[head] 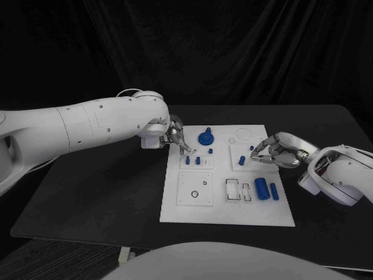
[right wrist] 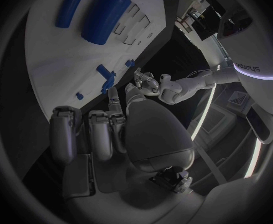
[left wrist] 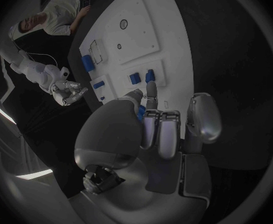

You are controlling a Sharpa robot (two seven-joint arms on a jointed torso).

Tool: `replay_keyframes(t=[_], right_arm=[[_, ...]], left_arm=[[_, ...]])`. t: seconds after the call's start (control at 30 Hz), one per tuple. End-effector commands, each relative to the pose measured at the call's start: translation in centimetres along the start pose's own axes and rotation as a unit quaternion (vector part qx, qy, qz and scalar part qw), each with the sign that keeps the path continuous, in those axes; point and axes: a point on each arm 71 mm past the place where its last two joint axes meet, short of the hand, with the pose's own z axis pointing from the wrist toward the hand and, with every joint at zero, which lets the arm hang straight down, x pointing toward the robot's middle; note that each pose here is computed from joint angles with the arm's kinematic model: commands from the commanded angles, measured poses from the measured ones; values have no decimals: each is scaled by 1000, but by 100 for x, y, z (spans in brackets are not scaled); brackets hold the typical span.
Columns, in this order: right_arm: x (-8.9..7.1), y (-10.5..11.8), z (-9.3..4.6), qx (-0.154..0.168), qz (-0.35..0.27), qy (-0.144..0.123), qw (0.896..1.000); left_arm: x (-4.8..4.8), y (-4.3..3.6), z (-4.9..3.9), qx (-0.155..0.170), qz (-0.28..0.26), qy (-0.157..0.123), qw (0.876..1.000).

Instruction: Assemble the parts on the task board

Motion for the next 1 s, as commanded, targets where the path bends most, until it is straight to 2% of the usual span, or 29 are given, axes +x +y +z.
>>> replay_keyframes(t=[0.03,0.4,1.0], right_arm=[[16,-8,-1,2,3,4,1000],[18,-21,0,5,3,5,1000],[22,-20,1,5,3,7,1000]], left_arm=[[16,0,16,-10,9,8,1000],[8,-17,71,-9,8,9,1000],[30,-53,168,-14,16,27,999]])
